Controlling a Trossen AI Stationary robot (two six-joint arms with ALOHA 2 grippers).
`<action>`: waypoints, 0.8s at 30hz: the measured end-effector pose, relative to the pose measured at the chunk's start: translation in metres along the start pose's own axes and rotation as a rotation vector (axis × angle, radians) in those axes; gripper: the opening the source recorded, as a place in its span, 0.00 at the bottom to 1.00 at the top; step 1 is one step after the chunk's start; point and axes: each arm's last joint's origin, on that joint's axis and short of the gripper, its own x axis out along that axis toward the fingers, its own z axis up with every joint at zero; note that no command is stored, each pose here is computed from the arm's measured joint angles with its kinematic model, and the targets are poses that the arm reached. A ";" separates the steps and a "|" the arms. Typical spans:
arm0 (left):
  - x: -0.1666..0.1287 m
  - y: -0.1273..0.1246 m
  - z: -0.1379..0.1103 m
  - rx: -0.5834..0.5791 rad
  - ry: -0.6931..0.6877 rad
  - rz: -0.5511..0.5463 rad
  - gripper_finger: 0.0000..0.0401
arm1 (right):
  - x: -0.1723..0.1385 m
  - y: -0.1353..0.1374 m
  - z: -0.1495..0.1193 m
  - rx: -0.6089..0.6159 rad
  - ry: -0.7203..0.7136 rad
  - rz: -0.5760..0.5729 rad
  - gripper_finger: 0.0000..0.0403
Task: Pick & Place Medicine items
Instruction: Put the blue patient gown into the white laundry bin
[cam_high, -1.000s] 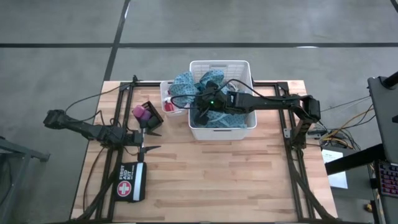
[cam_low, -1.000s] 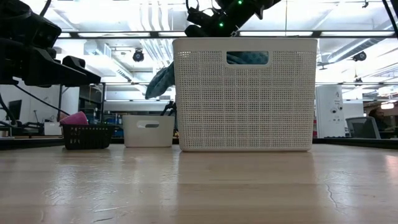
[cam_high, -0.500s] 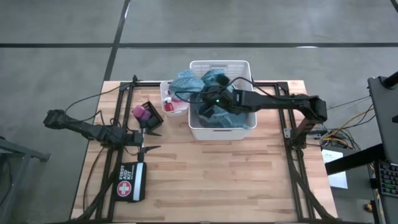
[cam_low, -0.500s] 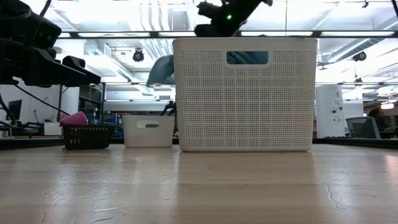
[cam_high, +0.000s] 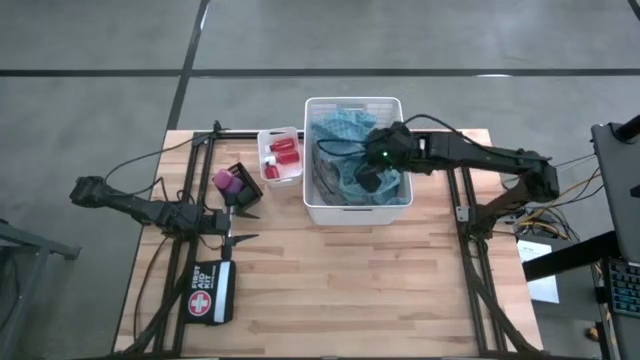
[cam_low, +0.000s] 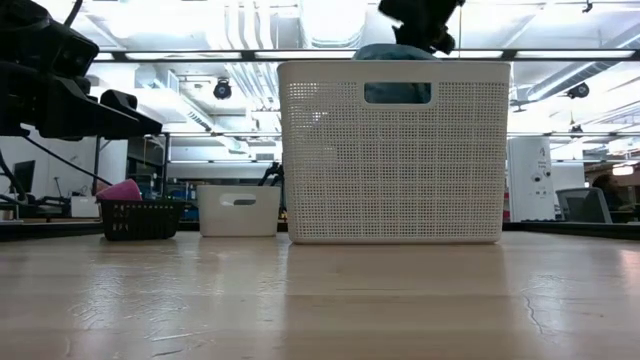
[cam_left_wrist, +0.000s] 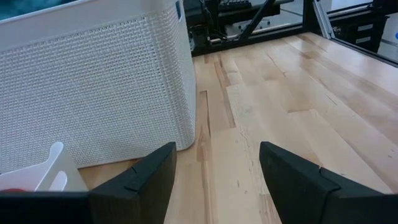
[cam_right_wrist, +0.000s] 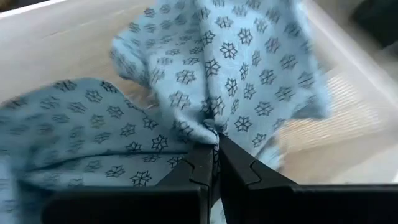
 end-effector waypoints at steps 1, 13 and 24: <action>0.000 0.000 0.000 0.000 0.001 0.000 0.59 | -0.002 -0.001 -0.001 0.025 0.018 0.044 0.02; 0.000 0.000 0.000 0.000 0.001 0.000 0.59 | 0.045 -0.009 -0.023 0.088 0.304 0.026 0.02; 0.000 0.000 0.000 0.000 0.000 0.000 0.59 | 0.123 -0.016 -0.040 0.082 0.544 0.026 0.02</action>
